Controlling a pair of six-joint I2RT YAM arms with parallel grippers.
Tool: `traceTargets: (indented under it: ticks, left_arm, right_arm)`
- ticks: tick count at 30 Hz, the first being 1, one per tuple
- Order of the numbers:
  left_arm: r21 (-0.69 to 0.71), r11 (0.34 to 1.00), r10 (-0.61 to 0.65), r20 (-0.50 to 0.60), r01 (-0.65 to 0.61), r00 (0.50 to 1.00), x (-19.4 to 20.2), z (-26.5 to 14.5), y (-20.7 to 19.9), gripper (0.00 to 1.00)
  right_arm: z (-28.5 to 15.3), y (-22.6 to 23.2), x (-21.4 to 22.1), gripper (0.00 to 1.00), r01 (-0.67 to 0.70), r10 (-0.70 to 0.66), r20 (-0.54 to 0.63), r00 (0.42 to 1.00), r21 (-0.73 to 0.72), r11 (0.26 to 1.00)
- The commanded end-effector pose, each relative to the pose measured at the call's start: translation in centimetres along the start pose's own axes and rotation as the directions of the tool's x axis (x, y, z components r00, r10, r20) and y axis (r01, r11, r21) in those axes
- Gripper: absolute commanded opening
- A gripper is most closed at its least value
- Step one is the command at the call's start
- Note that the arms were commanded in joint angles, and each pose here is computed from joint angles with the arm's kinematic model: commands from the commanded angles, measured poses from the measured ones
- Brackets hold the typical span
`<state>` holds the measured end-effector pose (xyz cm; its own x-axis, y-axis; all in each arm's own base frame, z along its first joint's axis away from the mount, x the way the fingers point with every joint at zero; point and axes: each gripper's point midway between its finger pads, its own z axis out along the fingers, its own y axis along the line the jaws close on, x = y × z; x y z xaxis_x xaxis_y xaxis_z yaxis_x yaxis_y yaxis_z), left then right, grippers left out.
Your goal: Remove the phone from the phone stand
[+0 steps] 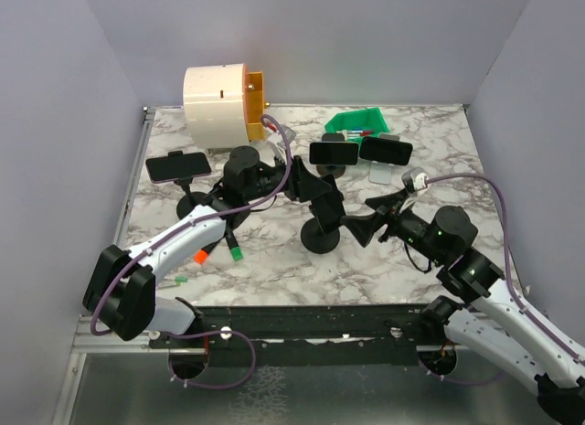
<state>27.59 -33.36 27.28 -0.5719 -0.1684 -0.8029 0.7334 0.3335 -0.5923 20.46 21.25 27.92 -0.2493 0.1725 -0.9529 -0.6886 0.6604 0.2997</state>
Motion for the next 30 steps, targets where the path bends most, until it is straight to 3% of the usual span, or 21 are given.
traceTargets:
  ticks: [1,4,9,17,23,30]
  left_arm:
    - [0.032,0.999,0.037,0.027,-0.038,0.999,-1.5,-0.9,-1.9,0.53]
    - [-0.071,0.992,0.107,0.071,-0.102,0.992,-3.9,-2.1,-1.7,0.62]
    - [-0.340,0.933,0.190,0.177,-0.121,0.966,-8.5,-5.8,-0.6,0.98]
    - [-0.501,0.862,0.307,0.380,-0.085,0.872,-12.0,-11.3,-0.5,0.99]
    - [-0.530,0.845,0.352,0.457,-0.068,0.817,-10.1,-13.4,1.0,0.99]
    - [-0.531,0.839,0.386,0.424,-0.120,0.819,-8.8,-13.7,1.2,0.99]
  right_arm:
    - [-0.4,-1.1,-1.1,0.96,0.003,-0.003,-0.006,1.000,0.084,0.996]
    - [-0.6,-2.2,-2.1,0.98,0.019,-0.020,0.003,1.000,0.159,0.987]
    - [-0.7,-5.1,-4.1,1.00,0.009,-0.017,0.020,1.000,0.344,0.939]
    - [0.4,-8.0,-6.4,1.00,0.003,0.006,-0.015,1.000,0.542,0.840]
    - [3.5,-2.9,-8.0,0.99,0.090,-0.070,-0.084,0.994,0.262,0.961]
    - [4.4,-3.9,-6.7,0.98,0.248,-0.152,-0.275,0.949,0.356,0.901]
